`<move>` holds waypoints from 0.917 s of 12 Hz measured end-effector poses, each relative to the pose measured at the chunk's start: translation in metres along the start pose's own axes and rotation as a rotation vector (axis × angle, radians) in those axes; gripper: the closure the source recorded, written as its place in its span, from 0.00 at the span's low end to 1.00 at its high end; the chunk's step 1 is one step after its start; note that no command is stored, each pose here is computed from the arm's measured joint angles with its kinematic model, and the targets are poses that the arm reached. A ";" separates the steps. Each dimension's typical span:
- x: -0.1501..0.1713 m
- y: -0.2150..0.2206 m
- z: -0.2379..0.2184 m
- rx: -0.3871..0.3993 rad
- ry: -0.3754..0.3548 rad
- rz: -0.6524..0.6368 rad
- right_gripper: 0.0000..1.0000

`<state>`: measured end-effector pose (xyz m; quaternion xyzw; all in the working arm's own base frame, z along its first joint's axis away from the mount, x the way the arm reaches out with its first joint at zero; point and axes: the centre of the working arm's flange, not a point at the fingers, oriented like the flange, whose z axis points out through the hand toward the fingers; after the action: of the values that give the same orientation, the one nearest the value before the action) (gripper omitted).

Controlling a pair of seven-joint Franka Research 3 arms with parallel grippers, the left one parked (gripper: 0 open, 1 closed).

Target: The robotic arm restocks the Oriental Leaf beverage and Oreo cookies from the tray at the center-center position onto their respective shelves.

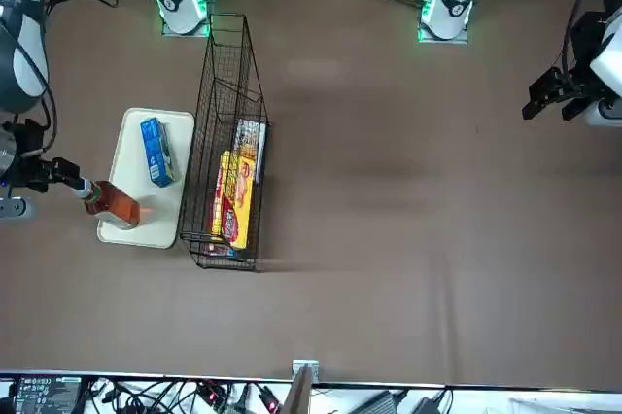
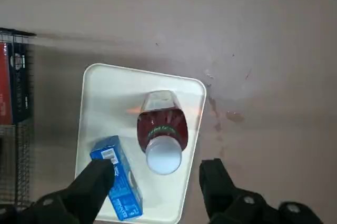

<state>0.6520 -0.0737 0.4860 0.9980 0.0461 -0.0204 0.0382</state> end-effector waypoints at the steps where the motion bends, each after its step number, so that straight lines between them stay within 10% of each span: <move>1: 0.002 0.002 0.004 -0.001 0.000 -0.002 0.00; 11: 0.006 0.015 0.025 0.002 -0.020 -0.004 0.00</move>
<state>0.6582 -0.0905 0.4623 0.9977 0.0479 -0.0307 0.0375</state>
